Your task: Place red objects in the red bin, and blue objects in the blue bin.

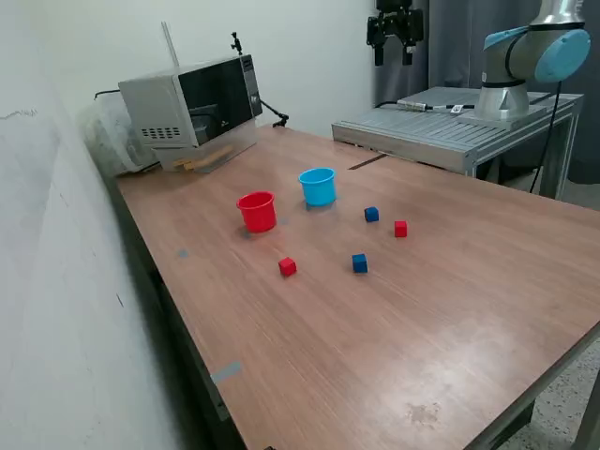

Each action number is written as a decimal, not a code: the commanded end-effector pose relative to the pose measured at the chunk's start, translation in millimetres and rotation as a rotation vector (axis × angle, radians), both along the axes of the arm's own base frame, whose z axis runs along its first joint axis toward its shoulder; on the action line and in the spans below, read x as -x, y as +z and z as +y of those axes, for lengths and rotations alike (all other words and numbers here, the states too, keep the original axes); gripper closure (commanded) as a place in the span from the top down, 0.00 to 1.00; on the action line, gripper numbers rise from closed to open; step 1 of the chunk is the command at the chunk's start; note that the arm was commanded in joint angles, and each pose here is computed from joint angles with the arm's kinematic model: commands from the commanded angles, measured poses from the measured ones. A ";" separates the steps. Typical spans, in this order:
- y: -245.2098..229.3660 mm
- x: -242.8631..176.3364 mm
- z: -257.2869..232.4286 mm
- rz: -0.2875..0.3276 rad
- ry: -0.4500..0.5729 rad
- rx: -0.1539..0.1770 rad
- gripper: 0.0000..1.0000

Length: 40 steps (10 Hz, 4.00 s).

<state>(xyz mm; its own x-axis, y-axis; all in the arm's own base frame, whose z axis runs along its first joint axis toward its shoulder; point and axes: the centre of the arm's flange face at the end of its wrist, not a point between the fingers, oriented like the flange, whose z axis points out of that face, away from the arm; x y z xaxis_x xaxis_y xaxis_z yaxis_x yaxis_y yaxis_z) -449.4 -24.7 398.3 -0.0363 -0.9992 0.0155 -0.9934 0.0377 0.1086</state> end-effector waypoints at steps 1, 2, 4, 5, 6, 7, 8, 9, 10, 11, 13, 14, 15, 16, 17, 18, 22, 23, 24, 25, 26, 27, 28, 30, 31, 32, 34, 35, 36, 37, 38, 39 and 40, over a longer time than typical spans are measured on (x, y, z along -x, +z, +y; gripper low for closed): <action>-39.7 23.3 -29.4 0.003 0.065 0.042 1.00; -80.5 34.9 -30.5 -0.018 0.071 0.050 1.00; -118.1 48.3 -42.5 -0.025 0.079 0.056 1.00; -140.9 54.8 -43.1 -0.069 0.037 0.067 1.00; -158.5 63.0 -55.9 -0.097 0.023 0.068 1.00; -175.3 77.4 -73.1 -0.122 0.022 0.061 1.00; -190.0 93.9 -83.5 -0.143 0.009 0.064 1.00; -197.6 106.7 -94.7 -0.149 -0.001 0.065 1.00; -201.4 120.6 -102.2 -0.144 0.006 0.066 1.00; -208.6 134.5 -108.2 -0.146 0.014 0.067 1.00; -222.8 151.9 -105.9 -0.157 -0.038 0.066 1.00; -225.4 153.3 -101.0 -0.160 -0.051 0.073 1.00; -224.1 157.5 -89.7 -0.127 -0.061 0.081 1.00; -220.6 162.3 -87.4 -0.069 -0.032 0.077 1.00; -220.3 163.1 -84.7 -0.060 0.012 0.074 1.00; -224.1 163.9 -79.9 -0.062 0.008 0.073 1.00; -252.6 151.1 -71.4 -0.092 0.017 0.063 1.00; -255.8 147.9 -69.8 -0.083 0.013 0.063 1.00; -255.8 148.0 -68.9 -0.079 0.010 0.063 1.00; -255.7 148.2 -68.7 -0.077 0.005 0.061 1.00; -254.4 149.5 -68.6 -0.073 0.005 0.061 1.00; -252.3 152.6 -67.3 -0.065 0.005 0.059 1.00; -254.6 157.1 -62.1 -0.061 -0.013 0.056 1.00; -255.7 162.2 -56.0 -0.064 -0.161 0.067 1.00; -256.2 162.8 -55.0 -0.067 -0.187 0.069 1.00; -257.3 162.6 -54.6 -0.070 -0.191 0.065 1.00; -259.6 160.4 -50.5 -0.080 -0.228 0.043 1.00; -265.1 155.5 -48.9 -0.093 -0.243 0.022 1.00; -271.9 149.0 -48.9 -0.110 -0.259 0.017 1.00; -277.0 148.0 -49.0 -0.120 -0.267 0.017 1.00; -281.0 148.3 -49.0 -0.126 -0.267 0.017 1.00; -285.7 148.6 -49.1 -0.132 -0.266 0.018 1.00; -283.8 151.4 -51.7 -0.125 -0.256 0.019 1.00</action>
<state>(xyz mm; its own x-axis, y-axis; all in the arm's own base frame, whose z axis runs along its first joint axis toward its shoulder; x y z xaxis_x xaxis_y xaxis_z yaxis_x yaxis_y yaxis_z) -600.2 -74.4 120.9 -0.2900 -0.9569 0.0174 -0.9570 0.2898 -0.0099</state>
